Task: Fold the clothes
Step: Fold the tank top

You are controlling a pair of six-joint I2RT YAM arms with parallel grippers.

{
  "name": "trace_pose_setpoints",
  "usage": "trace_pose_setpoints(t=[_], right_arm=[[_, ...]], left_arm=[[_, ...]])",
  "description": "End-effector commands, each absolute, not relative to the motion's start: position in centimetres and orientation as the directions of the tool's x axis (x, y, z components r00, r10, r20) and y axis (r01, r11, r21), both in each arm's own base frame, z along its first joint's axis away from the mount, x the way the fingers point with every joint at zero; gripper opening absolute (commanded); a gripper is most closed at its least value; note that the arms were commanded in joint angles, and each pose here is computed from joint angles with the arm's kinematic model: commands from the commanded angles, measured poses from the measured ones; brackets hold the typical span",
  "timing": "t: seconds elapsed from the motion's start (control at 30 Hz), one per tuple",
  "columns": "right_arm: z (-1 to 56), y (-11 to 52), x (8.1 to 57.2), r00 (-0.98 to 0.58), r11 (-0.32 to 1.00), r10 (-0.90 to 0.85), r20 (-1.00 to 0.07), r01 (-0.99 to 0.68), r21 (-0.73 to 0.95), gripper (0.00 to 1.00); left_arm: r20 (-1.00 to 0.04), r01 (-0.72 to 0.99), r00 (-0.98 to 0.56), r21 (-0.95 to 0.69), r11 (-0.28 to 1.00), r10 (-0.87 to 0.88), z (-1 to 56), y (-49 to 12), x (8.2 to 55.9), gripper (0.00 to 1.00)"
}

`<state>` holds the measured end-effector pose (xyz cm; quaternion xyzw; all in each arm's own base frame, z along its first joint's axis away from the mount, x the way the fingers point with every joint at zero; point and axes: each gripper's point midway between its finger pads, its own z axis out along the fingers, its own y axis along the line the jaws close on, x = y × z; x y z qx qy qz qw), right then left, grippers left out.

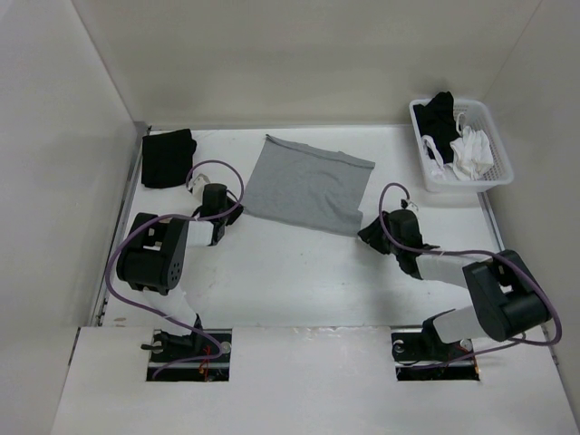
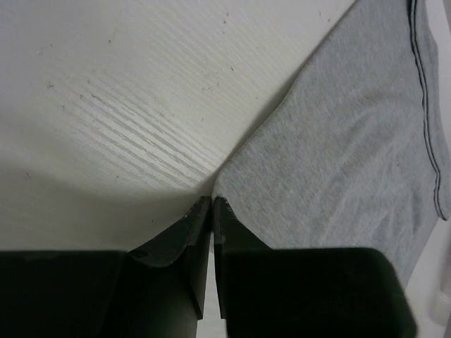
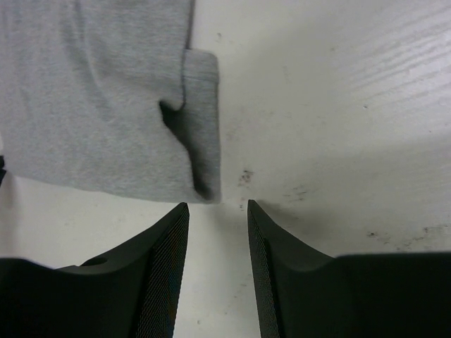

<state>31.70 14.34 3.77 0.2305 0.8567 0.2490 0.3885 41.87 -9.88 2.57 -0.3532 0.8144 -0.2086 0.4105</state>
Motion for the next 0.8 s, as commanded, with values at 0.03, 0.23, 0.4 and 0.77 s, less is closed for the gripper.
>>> trace_pose_setpoints(t=[0.03, 0.23, 0.4, 0.77], right_arm=[[4.8, 15.1, 33.6, -0.566, 0.734, 0.63, -0.532, 0.21, 0.646, 0.43], [4.1, 16.3, 34.4, -0.575, 0.684, 0.667, -0.474, 0.219, 0.696, 0.42], [3.3, 17.3, 34.1, -0.593, 0.63, 0.697, -0.403, 0.239, 0.739, 0.38], [4.3, 14.9, 32.0, -0.535, 0.626, 0.73, -0.425, 0.274, 0.73, 0.39]], left_arm=[[-0.54, -0.396, -0.378, -0.639, 0.659, -0.752, 3.7, -9.8, 42.0, 0.04], [-0.543, -0.393, -0.38, -0.639, 0.662, -0.749, 3.8, -9.8, 42.0, 0.04], [-0.543, -0.391, -0.385, -0.636, 0.665, -0.746, 3.7, -10.0, 41.8, 0.04], [-0.545, -0.39, -0.382, -0.637, 0.665, -0.746, 3.8, -10.0, 41.7, 0.03]])
